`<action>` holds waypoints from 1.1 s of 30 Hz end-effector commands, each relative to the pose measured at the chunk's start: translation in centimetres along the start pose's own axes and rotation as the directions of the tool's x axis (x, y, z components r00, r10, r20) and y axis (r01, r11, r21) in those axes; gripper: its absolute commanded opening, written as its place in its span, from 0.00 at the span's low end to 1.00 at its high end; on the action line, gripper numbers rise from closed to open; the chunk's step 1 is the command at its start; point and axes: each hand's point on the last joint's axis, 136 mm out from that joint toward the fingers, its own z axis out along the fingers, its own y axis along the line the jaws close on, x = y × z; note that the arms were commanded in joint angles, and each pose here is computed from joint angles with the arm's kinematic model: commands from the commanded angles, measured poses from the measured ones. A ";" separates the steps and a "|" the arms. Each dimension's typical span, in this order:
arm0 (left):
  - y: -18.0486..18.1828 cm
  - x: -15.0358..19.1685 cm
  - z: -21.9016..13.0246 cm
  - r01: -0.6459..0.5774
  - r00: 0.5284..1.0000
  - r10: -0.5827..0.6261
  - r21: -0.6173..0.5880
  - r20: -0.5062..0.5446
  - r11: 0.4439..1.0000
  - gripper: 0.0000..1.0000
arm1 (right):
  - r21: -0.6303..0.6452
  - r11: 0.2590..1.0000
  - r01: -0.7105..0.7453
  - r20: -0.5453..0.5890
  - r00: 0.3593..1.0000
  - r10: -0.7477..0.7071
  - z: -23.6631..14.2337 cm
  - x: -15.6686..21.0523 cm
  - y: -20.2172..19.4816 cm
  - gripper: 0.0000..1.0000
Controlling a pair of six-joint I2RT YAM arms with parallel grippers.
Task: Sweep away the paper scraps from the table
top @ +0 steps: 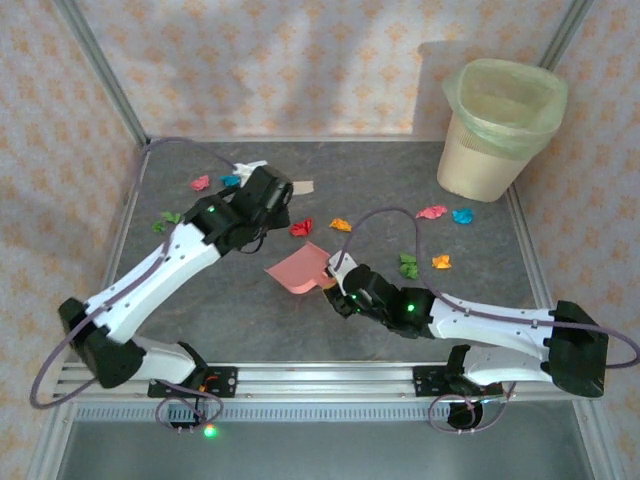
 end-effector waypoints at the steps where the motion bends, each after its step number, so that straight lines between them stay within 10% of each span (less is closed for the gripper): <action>1: -1.2 0.4 0.1 -0.103 0.987 0.103 0.006 -0.126 0.995 0.00 | 0.062 0.998 -0.006 -0.003 1.000 0.006 -0.6 -1.1 -0.7 0.00; 16: -2.3 2.7 6.7 -0.165 0.911 0.142 -0.027 -0.387 0.986 0.00 | 0.207 0.978 0.037 -0.125 0.992 -0.011 1.8 1.0 -2.4 0.00; 33: -2.7 8.0 4.0 -0.063 0.830 0.125 0.132 -0.543 0.989 0.00 | 0.305 0.951 0.055 -0.223 0.975 0.015 4.1 2.3 -4.0 0.00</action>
